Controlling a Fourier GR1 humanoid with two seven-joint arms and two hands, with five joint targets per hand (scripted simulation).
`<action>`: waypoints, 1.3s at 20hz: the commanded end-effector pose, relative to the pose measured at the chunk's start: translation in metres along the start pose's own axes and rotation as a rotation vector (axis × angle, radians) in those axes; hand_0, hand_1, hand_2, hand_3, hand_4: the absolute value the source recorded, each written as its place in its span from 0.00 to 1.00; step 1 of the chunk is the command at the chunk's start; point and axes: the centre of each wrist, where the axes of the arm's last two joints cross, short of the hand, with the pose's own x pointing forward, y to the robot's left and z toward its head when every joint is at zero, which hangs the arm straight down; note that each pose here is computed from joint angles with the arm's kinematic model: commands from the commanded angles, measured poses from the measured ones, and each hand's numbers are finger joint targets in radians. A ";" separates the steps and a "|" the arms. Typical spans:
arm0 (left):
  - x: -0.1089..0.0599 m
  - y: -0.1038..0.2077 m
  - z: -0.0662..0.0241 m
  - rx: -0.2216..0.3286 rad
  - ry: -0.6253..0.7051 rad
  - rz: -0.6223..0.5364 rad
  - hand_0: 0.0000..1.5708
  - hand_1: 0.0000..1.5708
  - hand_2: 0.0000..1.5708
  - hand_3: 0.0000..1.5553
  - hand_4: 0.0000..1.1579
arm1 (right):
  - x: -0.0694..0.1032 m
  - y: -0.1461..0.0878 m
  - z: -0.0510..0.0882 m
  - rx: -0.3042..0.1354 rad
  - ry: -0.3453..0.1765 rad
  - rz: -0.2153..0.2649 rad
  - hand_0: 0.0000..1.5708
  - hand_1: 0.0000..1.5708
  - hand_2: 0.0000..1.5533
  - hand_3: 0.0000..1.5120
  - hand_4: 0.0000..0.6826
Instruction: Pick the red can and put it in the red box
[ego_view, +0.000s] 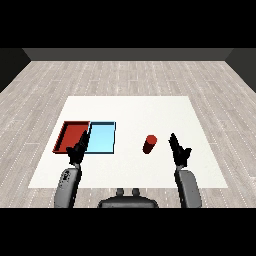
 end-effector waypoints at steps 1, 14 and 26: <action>-0.001 -0.001 0.0002 -0.002 -0.008 0.000 0.00 0.00 0.00 0.00 0.00 | 0.001 -0.018 0.004 0.004 -0.017 0.004 0.00 0.00 0.00 0.00 0.00; 0.004 0.007 -0.0133 0.021 -0.496 0.096 0.00 0.00 0.00 0.00 0.00 | 0.021 -0.089 0.020 0.124 -0.415 -0.090 0.00 0.00 0.00 0.00 0.00; 0.003 -0.001 0.0010 -0.003 -0.501 0.117 0.00 0.00 0.00 0.00 0.00 | 0.004 -0.114 0.035 0.106 -0.417 -0.098 0.00 0.00 0.00 0.00 0.00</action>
